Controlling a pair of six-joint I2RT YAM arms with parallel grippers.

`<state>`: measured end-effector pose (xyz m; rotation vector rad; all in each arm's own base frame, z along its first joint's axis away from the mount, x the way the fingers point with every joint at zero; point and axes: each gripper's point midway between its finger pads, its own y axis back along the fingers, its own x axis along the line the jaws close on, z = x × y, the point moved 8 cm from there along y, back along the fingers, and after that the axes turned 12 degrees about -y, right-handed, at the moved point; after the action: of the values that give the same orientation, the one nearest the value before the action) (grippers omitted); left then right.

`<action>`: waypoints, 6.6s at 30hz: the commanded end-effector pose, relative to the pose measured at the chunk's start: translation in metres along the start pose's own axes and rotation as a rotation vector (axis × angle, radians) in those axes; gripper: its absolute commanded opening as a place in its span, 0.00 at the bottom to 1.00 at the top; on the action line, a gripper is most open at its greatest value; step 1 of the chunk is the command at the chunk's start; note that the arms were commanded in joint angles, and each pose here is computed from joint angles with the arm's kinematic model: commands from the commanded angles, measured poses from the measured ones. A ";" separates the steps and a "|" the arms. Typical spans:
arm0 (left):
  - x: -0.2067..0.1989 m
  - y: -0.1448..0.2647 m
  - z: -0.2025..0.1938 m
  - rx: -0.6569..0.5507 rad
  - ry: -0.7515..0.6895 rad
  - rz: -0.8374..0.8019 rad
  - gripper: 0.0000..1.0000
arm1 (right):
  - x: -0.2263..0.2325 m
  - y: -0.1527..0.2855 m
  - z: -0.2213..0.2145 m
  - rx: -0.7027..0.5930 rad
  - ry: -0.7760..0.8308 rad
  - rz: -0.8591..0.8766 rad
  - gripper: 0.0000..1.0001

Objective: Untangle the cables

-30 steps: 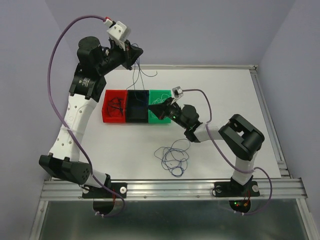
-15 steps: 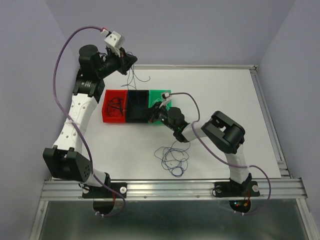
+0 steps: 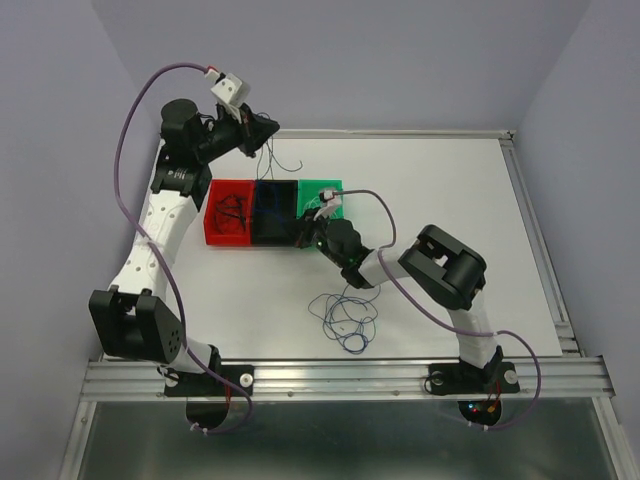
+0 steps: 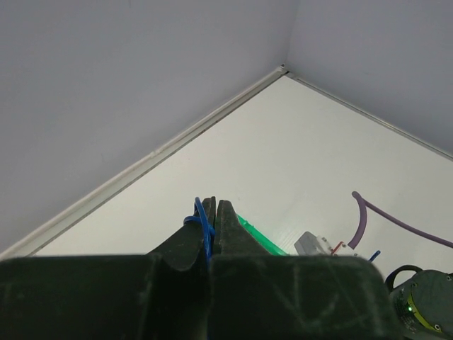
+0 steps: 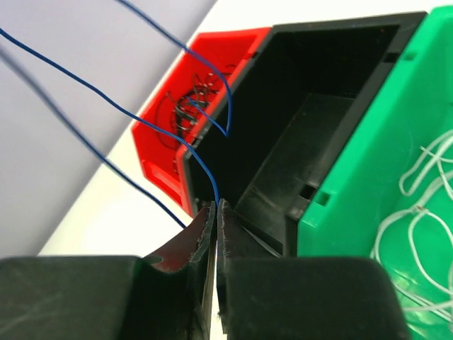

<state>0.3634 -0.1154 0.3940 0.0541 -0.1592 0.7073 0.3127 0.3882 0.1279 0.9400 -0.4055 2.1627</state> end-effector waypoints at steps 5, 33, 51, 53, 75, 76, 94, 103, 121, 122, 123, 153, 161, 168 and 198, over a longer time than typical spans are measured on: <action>0.000 -0.001 0.006 -0.084 -0.063 -0.018 0.00 | -0.006 -0.009 -0.015 -0.023 0.041 -0.080 0.09; 0.012 -0.002 -0.083 0.066 -0.131 0.137 0.00 | 0.004 0.024 -0.006 -0.132 0.037 -0.125 0.45; -0.012 -0.016 -0.146 0.203 -0.056 0.059 0.00 | 0.008 0.099 0.028 -0.276 0.029 -0.127 0.45; -0.015 -0.021 -0.152 0.238 -0.044 0.080 0.00 | 0.006 0.108 0.032 -0.295 0.030 -0.136 0.45; -0.015 -0.046 -0.250 0.797 -0.061 0.297 0.00 | 0.000 0.134 0.041 -0.353 0.014 -0.151 0.45; -0.015 -0.048 -0.263 0.833 -0.049 0.287 0.00 | 0.001 0.134 0.041 -0.356 0.014 -0.149 0.45; -0.015 -0.030 -0.217 0.767 -0.086 0.363 0.49 | -0.003 0.140 0.041 -0.360 0.020 -0.160 0.50; -0.025 -0.006 -0.179 0.698 -0.139 0.367 0.66 | 0.006 0.142 0.044 -0.203 0.062 -0.262 0.73; -0.091 0.023 -0.144 0.453 -0.236 0.048 0.79 | 0.004 0.239 0.000 0.287 0.204 -0.767 1.00; -0.101 0.026 -0.136 0.419 -0.258 0.010 0.79 | 0.000 0.245 0.001 0.265 0.202 -0.820 1.00; -0.109 0.026 -0.135 0.407 -0.272 -0.024 0.80 | -0.002 0.249 0.002 0.256 0.202 -0.847 1.00; -0.136 0.023 -0.142 0.413 -0.325 -0.050 0.79 | -0.065 0.217 0.015 0.230 0.234 -1.023 0.56; -0.138 0.022 -0.143 0.412 -0.327 -0.063 0.78 | -0.057 0.206 0.012 0.268 0.233 -0.908 0.10; -0.138 0.022 -0.144 0.411 -0.330 -0.070 0.78 | -0.046 0.217 0.031 0.159 0.214 -0.845 0.01; -0.191 0.035 -0.064 -0.169 -0.192 -0.450 0.82 | 0.215 0.201 0.219 -0.183 0.174 0.226 0.01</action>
<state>0.2006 -0.2007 0.2941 0.0421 -0.3476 0.2439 0.1805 0.2411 0.3940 0.6701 -0.5013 2.2593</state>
